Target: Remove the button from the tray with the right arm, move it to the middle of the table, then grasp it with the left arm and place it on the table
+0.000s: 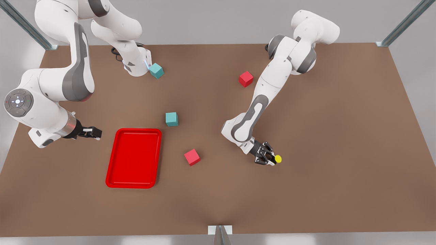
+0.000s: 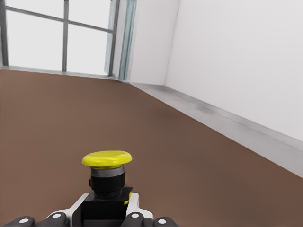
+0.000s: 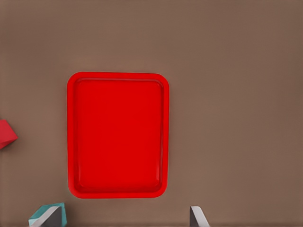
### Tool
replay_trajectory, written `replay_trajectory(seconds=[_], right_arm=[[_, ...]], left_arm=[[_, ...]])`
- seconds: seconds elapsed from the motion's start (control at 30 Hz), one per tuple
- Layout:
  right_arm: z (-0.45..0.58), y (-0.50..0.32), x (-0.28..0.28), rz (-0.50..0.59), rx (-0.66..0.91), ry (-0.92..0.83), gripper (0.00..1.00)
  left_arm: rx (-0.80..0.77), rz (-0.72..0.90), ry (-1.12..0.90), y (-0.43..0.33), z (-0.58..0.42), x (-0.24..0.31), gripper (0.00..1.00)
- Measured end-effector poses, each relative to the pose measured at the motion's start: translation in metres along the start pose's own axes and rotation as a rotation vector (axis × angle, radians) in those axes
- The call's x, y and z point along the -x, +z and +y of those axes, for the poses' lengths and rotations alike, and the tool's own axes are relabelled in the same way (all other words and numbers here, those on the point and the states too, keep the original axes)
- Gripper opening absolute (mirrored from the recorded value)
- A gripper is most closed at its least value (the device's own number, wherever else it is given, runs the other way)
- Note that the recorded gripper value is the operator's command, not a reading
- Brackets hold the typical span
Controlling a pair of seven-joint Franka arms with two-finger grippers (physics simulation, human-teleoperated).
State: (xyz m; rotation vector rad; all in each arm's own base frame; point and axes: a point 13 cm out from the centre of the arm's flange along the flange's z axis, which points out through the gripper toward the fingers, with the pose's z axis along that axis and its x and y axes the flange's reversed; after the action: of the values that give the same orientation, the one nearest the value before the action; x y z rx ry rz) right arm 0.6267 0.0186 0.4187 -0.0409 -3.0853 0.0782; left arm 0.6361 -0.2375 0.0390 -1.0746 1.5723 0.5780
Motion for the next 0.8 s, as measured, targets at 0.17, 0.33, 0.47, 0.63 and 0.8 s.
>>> replay_trajectory(seconds=[0.17,0.33,0.47,0.63,0.8], right_arm=[[0.001,0.001,0.001,0.000,0.006,0.002,1.00],[0.001,0.002,0.001,-0.001,0.008,0.004,1.00],[0.002,0.002,0.001,-0.001,0.008,0.002,1.00],[0.002,0.002,0.002,-0.002,0.008,0.003,1.00],[0.001,0.003,0.002,-0.001,0.008,0.005,1.00]], left_arm=[[-0.003,-0.016,-0.008,-0.005,0.002,-0.001,0.35],[-0.005,-0.033,-0.008,-0.008,0.005,-0.004,0.35],[-0.004,-0.039,-0.016,-0.008,0.005,-0.002,0.46],[-0.010,-0.047,-0.022,-0.007,0.003,-0.001,1.00],[-0.012,-0.047,-0.032,-0.010,0.000,0.009,1.00]])
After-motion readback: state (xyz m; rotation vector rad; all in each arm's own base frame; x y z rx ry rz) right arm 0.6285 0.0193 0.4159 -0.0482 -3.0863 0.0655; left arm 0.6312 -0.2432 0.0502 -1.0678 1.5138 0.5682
